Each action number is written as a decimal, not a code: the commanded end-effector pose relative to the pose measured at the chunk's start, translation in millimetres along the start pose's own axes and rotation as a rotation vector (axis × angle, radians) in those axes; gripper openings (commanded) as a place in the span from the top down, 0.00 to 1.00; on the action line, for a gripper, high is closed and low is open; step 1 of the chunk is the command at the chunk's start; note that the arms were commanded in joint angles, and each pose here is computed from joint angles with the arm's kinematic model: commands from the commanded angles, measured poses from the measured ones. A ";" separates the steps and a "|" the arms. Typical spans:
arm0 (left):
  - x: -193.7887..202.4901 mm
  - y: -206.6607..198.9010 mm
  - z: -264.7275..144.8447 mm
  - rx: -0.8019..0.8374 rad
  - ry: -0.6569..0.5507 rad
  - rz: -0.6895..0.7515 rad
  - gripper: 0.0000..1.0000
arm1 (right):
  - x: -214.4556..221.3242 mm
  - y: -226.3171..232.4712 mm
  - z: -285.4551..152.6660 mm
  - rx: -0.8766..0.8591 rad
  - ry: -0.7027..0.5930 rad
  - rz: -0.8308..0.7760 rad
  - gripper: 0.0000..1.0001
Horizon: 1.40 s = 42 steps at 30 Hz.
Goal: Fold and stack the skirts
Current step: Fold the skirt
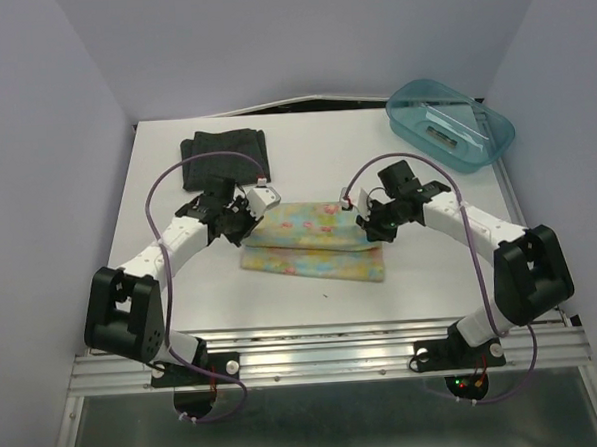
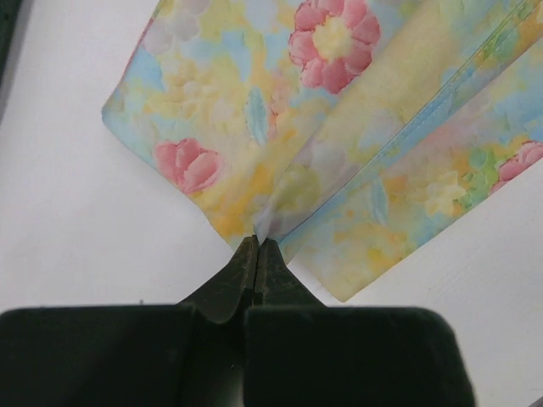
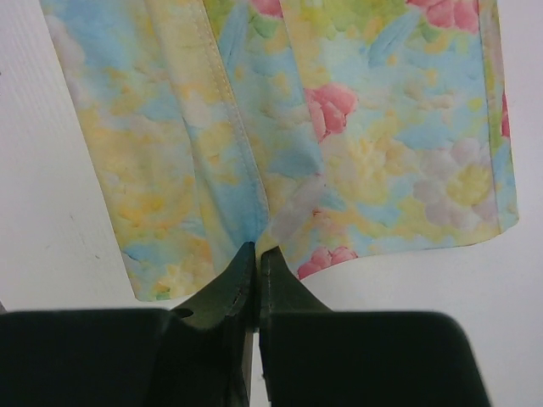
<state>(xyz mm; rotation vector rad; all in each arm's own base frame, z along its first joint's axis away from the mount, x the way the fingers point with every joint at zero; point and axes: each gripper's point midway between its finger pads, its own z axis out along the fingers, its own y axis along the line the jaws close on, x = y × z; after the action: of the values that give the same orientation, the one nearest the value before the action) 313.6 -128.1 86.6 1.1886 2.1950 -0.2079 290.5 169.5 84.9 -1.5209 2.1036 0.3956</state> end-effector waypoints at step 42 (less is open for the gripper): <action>-6.3 -55.5 -41.5 0.091 -0.077 0.012 0.57 | -49.5 46.6 -42.1 -0.069 -0.072 0.152 0.43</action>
<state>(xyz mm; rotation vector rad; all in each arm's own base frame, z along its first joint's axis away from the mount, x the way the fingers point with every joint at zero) 246.5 -142.5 113.8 1.2919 2.0791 -0.3212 242.5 188.7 150.3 -1.4674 2.0803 0.4886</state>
